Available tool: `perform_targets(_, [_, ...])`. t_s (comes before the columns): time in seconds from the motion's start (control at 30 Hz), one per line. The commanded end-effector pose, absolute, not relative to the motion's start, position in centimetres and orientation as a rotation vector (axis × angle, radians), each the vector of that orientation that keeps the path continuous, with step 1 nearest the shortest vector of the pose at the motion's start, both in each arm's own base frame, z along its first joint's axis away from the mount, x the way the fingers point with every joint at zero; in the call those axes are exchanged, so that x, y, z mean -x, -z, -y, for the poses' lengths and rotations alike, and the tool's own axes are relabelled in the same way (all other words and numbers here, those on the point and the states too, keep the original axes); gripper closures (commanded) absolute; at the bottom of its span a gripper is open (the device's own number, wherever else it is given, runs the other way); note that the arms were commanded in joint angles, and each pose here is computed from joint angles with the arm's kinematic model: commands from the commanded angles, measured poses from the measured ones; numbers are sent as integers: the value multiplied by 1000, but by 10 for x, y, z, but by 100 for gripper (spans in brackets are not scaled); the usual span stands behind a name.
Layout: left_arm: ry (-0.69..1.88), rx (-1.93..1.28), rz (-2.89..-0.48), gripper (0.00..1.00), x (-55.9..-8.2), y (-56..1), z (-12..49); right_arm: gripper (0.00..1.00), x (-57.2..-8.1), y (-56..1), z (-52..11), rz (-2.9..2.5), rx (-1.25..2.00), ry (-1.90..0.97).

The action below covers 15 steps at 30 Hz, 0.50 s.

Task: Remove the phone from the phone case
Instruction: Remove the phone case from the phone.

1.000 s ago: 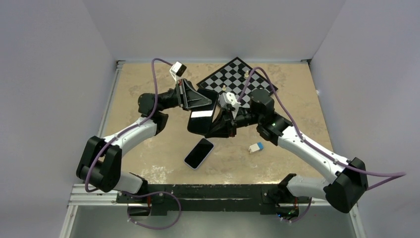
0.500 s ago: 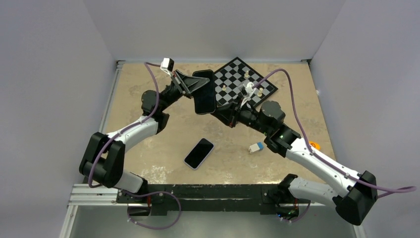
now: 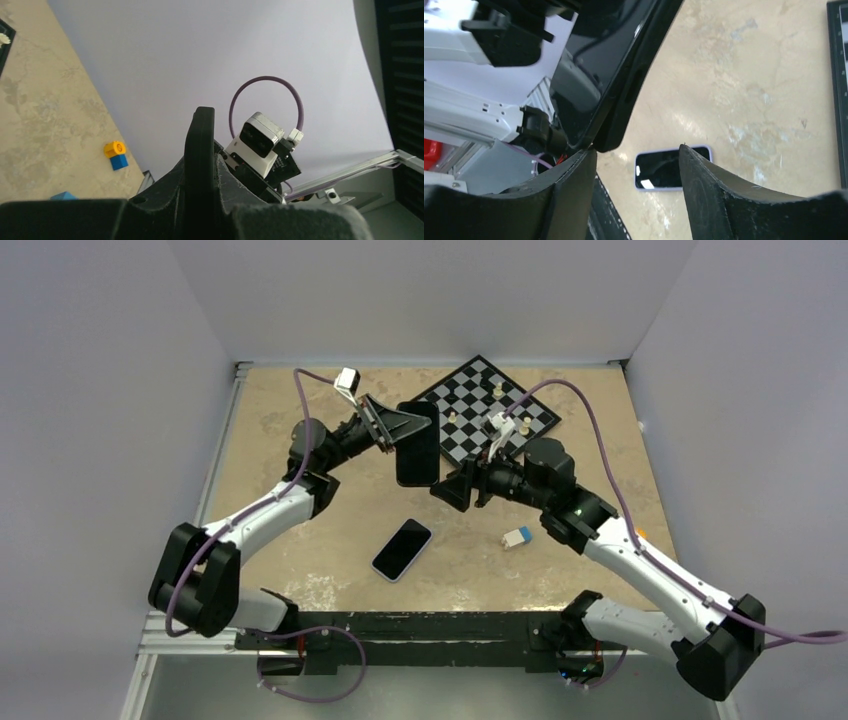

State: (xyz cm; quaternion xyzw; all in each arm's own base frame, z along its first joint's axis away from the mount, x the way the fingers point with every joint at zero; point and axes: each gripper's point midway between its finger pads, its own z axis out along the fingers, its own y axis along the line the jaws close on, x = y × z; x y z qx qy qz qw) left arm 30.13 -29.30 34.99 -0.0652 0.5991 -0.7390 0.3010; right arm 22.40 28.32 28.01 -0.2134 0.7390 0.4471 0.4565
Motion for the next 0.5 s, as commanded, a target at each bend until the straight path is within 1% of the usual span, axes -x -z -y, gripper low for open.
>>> perform_targets(0.0, [1843, 7, -1600, 100, -277, -357, 290, 37, -222, -259, -260, -1958, 461, -1006])
perform_targets(0.17, [1734, -4, -1648, 100, -275, -348, 284, 37, -207, -284, -264, -1934, 416, -1140])
perform_targets(0.2, [1718, -6, -1651, 100, -275, -348, 282, 40, -205, -289, -265, -1926, 408, -1165])
perform_targets(0.23, [1707, -9, -1657, 100, -274, -347, 282, 45, -202, -296, -267, -1915, 404, -1209])
perform_targets(0.33, [1712, -14, -1660, 100, -272, -348, 282, 63, -183, -313, -284, -1870, 449, -1434])
perform_targets(0.4, [1734, -13, -1658, 100, -272, -349, 283, 65, -172, -322, -296, -1827, 482, -1603])
perform_targets(0.47, [1752, -5, -1648, 100, -273, -350, 284, 65, -168, -327, -301, -1788, 476, -1684])
